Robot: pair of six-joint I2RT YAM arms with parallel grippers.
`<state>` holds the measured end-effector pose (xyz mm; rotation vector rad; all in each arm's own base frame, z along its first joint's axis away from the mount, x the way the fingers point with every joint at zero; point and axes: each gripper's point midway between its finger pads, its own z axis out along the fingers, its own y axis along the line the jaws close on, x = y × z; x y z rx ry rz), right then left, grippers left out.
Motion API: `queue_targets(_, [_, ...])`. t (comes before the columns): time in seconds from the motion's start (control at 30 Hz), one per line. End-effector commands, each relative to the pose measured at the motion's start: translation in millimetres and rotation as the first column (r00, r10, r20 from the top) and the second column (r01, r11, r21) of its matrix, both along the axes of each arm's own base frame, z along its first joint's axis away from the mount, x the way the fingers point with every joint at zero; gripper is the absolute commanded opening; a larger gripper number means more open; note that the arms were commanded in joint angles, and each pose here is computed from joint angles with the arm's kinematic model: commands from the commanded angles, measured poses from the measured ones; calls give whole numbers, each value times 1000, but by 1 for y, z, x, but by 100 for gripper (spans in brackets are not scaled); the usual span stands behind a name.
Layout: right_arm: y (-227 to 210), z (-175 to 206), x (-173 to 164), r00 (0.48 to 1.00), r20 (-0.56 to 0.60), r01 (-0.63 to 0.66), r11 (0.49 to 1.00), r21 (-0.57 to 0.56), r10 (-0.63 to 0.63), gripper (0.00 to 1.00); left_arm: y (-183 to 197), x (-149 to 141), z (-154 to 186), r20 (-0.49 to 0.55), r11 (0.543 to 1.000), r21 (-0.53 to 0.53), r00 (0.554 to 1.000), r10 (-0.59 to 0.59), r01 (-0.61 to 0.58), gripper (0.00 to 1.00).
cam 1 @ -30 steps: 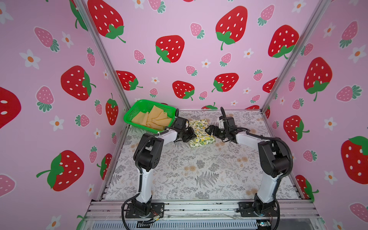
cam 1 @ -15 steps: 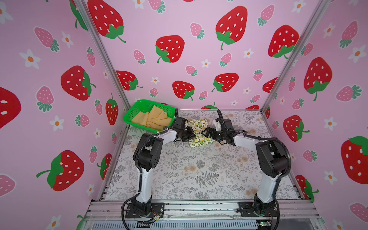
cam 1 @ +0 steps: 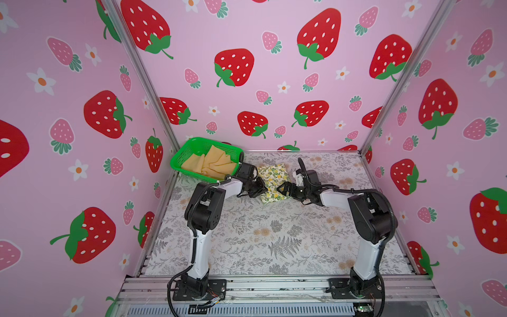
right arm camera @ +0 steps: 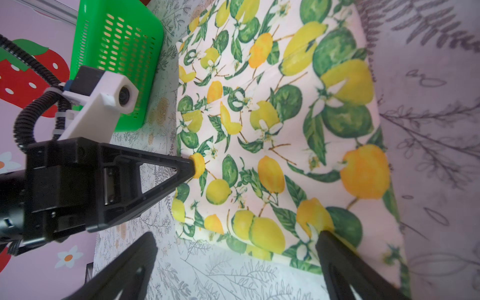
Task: Fold and stack skirts
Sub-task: Rotate the skirt at the top-center of the table.
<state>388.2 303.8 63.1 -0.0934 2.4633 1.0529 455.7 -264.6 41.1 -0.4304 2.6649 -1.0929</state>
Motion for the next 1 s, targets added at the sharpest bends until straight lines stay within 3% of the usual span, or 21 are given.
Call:
queue_targets(0.0, [-5,-24,-13,998,-57,14,999,-30,-15,100,3,-12,-17,-56,1000,23,998,-14,15,27])
queue_targets(0.27, [-3,-38,-32,996,-84,15,1000,-25,-17,100,9,-10,-27,-87,995,95,996,-9,17,45])
queue_targets(0.53, [12,-14,-54,999,-52,-3,1000,18,4,100,18,-1,-1,-39,986,164,999,-14,21,56])
queue_targets(0.6, [15,9,-54,1000,6,-5,999,34,5,100,22,-1,14,-14,983,182,1000,-10,12,70])
queue_targets(0.73, [9,56,-36,990,141,17,1000,-7,-16,100,29,-4,47,50,981,192,999,5,-15,100])
queue_targets(0.97, [-9,89,29,972,228,68,996,-48,-56,100,16,-19,91,119,990,139,993,-8,-8,99])
